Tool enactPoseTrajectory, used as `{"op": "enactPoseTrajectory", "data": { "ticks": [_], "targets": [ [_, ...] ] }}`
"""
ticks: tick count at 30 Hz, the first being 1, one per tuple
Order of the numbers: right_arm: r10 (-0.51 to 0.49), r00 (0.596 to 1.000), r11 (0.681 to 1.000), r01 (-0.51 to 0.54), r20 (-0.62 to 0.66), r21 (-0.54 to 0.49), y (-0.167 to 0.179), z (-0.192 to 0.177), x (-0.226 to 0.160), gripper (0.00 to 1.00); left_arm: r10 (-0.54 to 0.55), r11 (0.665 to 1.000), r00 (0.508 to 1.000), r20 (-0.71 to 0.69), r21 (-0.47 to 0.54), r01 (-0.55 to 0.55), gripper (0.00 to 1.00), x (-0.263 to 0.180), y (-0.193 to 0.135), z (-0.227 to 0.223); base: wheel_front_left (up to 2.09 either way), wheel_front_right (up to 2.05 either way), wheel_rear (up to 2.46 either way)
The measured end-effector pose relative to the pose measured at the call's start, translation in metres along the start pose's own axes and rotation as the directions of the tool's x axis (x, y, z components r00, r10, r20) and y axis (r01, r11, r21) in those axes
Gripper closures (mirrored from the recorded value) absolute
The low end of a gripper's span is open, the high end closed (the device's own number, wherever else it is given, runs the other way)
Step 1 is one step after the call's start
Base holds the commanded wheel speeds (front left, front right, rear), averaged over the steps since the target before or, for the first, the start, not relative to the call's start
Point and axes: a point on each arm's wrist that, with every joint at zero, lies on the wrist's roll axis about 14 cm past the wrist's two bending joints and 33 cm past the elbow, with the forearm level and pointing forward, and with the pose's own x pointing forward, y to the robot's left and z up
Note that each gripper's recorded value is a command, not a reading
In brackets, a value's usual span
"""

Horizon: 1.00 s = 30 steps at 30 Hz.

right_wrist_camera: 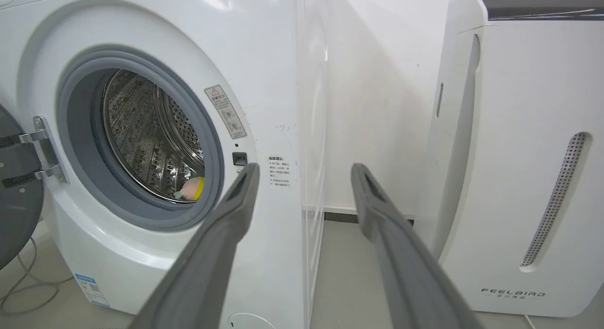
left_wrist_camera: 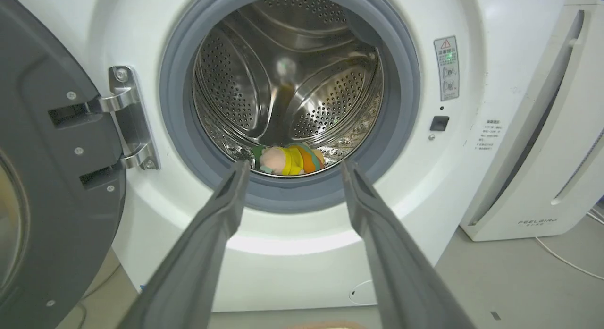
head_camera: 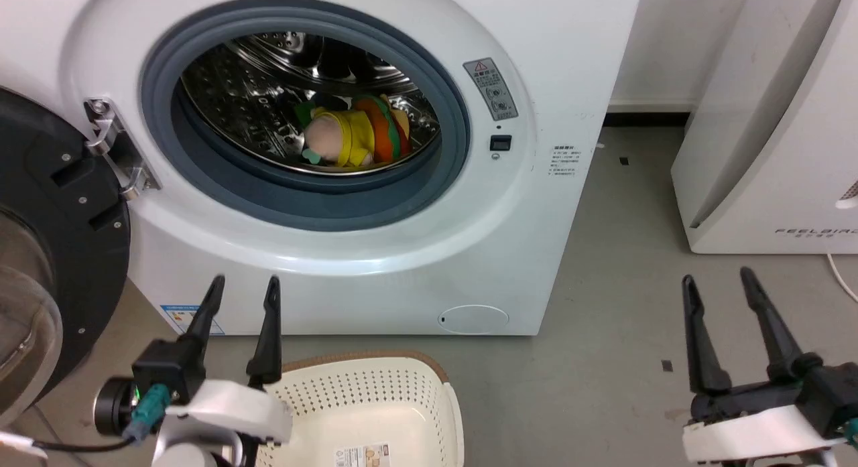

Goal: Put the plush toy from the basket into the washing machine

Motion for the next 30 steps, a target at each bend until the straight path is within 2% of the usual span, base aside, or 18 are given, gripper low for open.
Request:
{"op": "enactPoseTrajectory", "data": {
  "ticks": [15, 16, 30],
  "targets": [
    [0.024, 0.999, 1.000, -0.023, -0.044, 0.021, 0.011, -0.009, -0.023, 0.00, 0.039, 0.999, 0.997, -0.060, 0.030, -0.037, 0.00, -0.054, -0.006, -0.024, 0.00, 0.00, 0.00],
    [0.025, 0.999, 0.999, -0.024, -0.046, 0.022, 0.011, -0.009, -0.023, 1.00, 0.037, 0.999, 0.998, -0.056, 0.031, -0.035, 1.00, -0.054, -0.007, -0.023, 0.00, 0.00, 0.00],
    [0.025, 0.997, 1.000, -0.024, -0.067, 0.019, 0.011, -0.012, -0.023, 1.00, 0.038, 0.999, 0.997, -0.066, 0.035, -0.036, 1.00, -0.053, -0.007, -0.023, 0.00, 0.00, 0.00]
  ]
}}
